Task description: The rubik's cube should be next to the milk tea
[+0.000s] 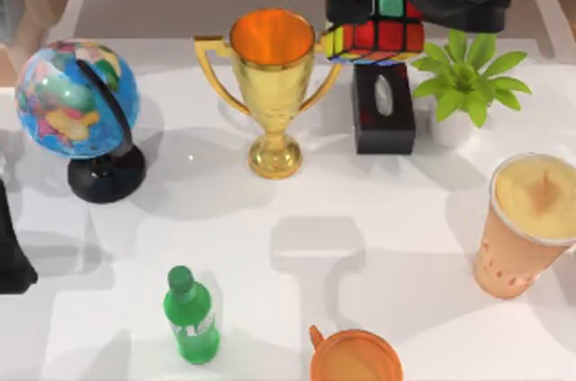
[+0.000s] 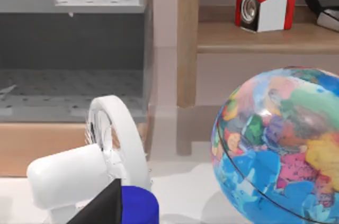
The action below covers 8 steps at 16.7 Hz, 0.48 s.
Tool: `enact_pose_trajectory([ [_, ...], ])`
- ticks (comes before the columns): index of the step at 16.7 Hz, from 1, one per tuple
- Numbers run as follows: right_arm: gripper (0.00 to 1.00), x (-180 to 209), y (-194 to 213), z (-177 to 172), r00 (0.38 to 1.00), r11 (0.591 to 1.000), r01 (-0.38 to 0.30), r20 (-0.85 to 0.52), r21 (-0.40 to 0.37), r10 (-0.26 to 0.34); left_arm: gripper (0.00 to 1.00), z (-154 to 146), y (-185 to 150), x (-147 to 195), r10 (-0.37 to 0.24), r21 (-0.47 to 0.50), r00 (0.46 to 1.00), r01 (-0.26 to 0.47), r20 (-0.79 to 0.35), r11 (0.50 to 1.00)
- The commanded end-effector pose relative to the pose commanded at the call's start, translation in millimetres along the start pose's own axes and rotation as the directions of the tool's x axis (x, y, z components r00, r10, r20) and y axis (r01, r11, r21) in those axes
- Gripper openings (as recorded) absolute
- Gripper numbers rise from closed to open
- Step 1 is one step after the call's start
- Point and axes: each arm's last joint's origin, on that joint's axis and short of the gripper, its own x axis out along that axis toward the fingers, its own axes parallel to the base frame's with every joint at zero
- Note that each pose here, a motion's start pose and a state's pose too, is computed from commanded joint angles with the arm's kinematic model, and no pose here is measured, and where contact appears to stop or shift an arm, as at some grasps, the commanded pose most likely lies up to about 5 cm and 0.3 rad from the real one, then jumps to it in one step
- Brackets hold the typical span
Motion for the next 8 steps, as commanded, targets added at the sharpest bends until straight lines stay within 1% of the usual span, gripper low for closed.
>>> enact_pose_trajectory([
  [1,0.00,12,2,-12,0.996,1.000,0.024,-0.090,0.014,-0.022,1.00,0,0,0,0.000,0.000,1.000,0.000,0.000,1.000],
  [3,0.00,38,6,-35,0.964,0.996,0.082,-0.258,0.029,-0.072,1.00,0,0,0,0.000,0.000,1.000,0.000,0.000,1.000],
  [6,0.00,77,14,-68,0.879,0.984,0.175,-0.454,0.024,-0.145,1.00,0,0,0,0.000,0.000,1.000,0.000,0.000,1.000],
  [8,0.00,98,15,-85,0.822,0.974,0.228,-0.538,0.012,-0.186,1.00,0,0,0,0.000,0.000,1.000,0.000,0.000,1.000],
])
